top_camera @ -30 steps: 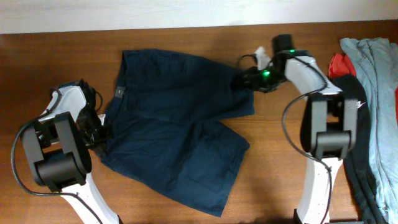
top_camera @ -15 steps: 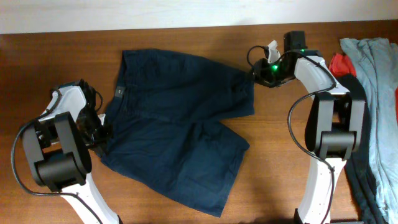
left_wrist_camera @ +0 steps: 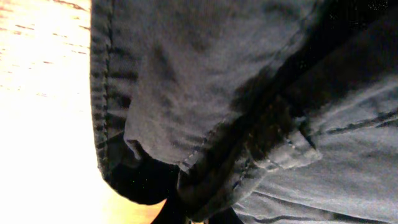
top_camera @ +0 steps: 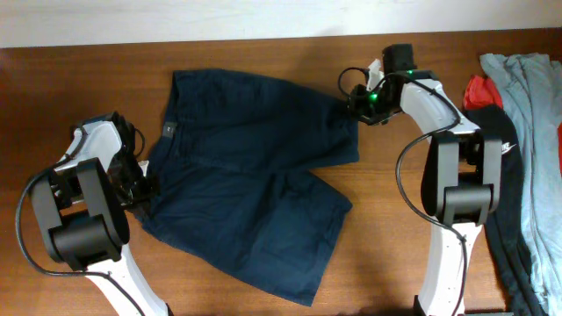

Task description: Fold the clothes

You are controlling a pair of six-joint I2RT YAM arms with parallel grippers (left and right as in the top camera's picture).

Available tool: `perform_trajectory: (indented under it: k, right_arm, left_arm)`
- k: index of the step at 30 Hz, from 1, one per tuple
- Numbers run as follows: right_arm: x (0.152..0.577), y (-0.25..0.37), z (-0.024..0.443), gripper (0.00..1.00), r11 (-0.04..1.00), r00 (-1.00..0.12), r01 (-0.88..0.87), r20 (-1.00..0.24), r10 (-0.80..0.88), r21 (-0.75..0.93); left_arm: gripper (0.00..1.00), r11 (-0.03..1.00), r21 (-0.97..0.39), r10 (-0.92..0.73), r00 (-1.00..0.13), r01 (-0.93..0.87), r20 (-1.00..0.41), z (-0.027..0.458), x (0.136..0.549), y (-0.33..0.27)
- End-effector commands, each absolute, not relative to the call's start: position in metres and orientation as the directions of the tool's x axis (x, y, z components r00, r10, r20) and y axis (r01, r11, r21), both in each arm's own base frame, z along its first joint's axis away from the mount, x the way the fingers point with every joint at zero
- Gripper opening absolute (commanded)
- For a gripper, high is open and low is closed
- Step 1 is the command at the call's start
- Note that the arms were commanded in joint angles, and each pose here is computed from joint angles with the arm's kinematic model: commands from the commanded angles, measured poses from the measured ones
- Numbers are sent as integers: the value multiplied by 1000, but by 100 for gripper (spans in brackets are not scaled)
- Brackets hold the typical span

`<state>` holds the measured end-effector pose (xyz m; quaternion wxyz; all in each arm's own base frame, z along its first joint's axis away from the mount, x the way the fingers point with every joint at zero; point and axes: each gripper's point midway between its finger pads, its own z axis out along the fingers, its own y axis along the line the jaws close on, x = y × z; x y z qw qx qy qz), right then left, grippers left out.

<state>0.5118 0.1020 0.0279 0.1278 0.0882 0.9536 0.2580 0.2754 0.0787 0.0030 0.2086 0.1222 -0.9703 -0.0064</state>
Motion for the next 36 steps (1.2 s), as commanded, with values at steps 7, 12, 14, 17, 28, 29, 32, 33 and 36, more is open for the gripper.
perform_trajectory:
  k: [7,12,14,17,28,29,32,33,36]
  right_arm:
    - [498,182,65,4,730,-944,-248,-329,-33,637]
    - [454,206,56,5,708,-925,-375,-295,-241,598]
    - [449,198,43,25,773,-926,-373,-261,-274,513]
    - [456,189,49,44,795,-921,-376,-284,-266,476]
    - [485,111,91,54,792,-955,-168,-296,16,587]
    - [488,98,90,53,795,-959,-112,-274,70,596]
    - [486,87,77,52,796,-968,-26,-213,131,605]
    - [485,87,70,49,793,-973,0,-184,142,609]
    - [485,94,48,45,785,-978,59,-123,170,617]
  left_arm:
    - [5,968,74,-248,-875,-239,416,-1,273,80]
    - [5,968,74,-248,-875,-239,416,-1,273,80]
    - [6,968,74,-248,-875,-239,415,-1,273,80]
    - [6,968,74,-249,-877,-240,411,-2,274,80]
    - [6,968,66,-249,-880,-244,404,-3,276,79]
    - [7,967,56,-250,-882,-248,401,-3,277,77]
    - [7,967,56,-250,-882,-248,400,-3,277,77]
    - [7,967,56,-250,-882,-248,399,-3,278,77]
    - [7,967,56,-250,-883,-248,397,-4,278,78]
